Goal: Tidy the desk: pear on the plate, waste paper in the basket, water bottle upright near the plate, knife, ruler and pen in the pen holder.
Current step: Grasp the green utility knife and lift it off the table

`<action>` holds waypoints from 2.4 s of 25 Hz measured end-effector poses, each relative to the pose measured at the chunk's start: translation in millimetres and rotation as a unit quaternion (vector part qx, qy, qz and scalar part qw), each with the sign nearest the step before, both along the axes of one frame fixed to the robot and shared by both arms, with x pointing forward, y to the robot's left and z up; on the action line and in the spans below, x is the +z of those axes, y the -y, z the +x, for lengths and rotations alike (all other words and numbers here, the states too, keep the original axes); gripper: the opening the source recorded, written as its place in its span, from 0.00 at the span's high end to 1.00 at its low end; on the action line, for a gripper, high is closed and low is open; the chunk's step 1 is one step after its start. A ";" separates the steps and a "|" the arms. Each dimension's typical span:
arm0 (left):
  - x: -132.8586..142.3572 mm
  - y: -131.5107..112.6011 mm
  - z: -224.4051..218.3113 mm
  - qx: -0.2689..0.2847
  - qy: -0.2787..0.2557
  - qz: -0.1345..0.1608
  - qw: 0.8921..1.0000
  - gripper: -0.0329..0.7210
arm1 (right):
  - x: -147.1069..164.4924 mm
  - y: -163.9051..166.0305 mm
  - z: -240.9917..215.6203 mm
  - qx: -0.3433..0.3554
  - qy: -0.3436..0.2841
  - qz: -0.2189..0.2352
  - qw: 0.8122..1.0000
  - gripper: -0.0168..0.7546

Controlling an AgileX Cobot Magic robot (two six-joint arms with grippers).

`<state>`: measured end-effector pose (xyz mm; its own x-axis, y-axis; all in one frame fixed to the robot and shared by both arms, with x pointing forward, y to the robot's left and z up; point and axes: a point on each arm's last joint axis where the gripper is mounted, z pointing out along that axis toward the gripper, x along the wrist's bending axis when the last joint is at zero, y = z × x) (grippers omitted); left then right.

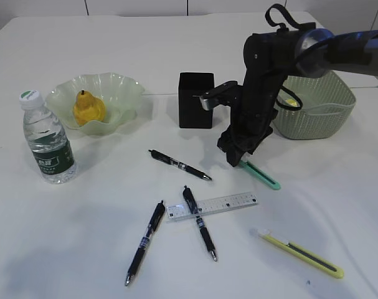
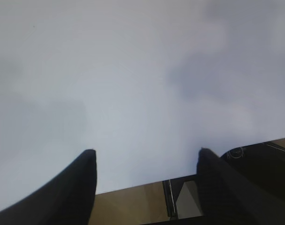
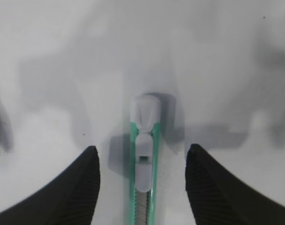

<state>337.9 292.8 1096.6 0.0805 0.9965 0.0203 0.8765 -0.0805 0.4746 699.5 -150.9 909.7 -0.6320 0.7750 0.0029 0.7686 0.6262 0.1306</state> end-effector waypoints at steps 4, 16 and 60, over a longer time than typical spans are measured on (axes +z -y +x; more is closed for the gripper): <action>0.0 0.0 0.0 0.000 0.000 0.000 1.000 0.34 | 0.1 0.7 0.8 -0.002 0.003 0.001 1.000 0.38; 0.0 0.0 0.0 0.000 0.000 0.000 1.000 0.34 | 0.1 0.9 1.0 -0.006 0.002 0.004 1.000 0.38; 0.0 0.2 0.0 0.000 0.000 -0.001 1.000 0.35 | -10.5 4.9 -8.7 -0.006 -0.064 -0.016 0.998 0.49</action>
<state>337.9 292.5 1096.6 0.0810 0.9966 0.0178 0.8766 -0.0797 0.4745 690.7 -155.7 899.2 -0.6189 0.7833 0.0584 0.7850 0.6194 0.0111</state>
